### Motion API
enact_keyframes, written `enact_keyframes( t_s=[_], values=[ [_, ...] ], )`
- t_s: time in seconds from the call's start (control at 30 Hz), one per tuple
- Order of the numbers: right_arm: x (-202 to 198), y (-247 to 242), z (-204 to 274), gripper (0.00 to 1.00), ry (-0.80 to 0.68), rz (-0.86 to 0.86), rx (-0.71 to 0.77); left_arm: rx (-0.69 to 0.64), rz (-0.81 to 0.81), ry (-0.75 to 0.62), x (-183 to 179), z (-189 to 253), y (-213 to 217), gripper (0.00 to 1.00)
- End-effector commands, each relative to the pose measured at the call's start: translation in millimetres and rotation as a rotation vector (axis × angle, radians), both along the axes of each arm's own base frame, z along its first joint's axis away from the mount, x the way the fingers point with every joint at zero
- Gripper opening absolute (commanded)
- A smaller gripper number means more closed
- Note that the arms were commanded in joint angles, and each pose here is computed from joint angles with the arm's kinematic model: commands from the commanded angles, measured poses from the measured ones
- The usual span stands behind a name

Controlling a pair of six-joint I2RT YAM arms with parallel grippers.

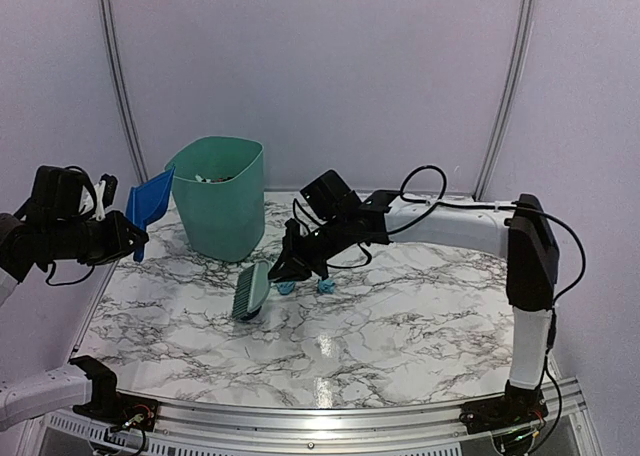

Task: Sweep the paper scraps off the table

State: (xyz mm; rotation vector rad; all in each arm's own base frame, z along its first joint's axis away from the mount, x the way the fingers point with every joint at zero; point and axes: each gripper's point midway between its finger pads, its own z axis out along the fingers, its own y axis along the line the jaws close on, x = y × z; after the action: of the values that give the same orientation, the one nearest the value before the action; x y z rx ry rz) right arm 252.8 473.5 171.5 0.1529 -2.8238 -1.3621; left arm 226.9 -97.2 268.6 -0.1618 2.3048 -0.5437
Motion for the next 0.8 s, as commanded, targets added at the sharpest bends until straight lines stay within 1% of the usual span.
enact_keyframes(
  t_s=[0.0, 0.13, 0.33, 0.47, 0.57, 0.7, 0.77],
  values=[
    [-7, 37, -2, 0.00, 0.099, 0.022, 0.087, 0.034, -0.022, 0.031, -5, -11, 0, 0.00],
    [-18, 51, -26, 0.00, 0.165, 0.067, 0.059, 0.045, -0.031, 0.044, -4, -15, -3, 0.00],
    [-31, 32, -50, 0.00, 0.206, 0.110, -0.025, 0.055, -0.048, 0.062, -6, -21, -6, 0.00],
    [-45, 3, -57, 0.00, 0.187, 0.140, -0.088, 0.069, -0.072, 0.072, -8, -26, -10, 0.00],
    [-52, -29, -65, 0.00, 0.155, 0.137, -0.166, 0.082, -0.091, 0.083, -9, -32, -15, 0.00],
    [-52, -82, -73, 0.00, 0.141, 0.078, -0.234, 0.105, -0.117, 0.103, -11, -40, -21, 0.00],
    [-48, -106, -69, 0.00, 0.115, 0.052, -0.263, 0.114, -0.132, 0.112, -12, -42, -25, 0.00]
  ],
)
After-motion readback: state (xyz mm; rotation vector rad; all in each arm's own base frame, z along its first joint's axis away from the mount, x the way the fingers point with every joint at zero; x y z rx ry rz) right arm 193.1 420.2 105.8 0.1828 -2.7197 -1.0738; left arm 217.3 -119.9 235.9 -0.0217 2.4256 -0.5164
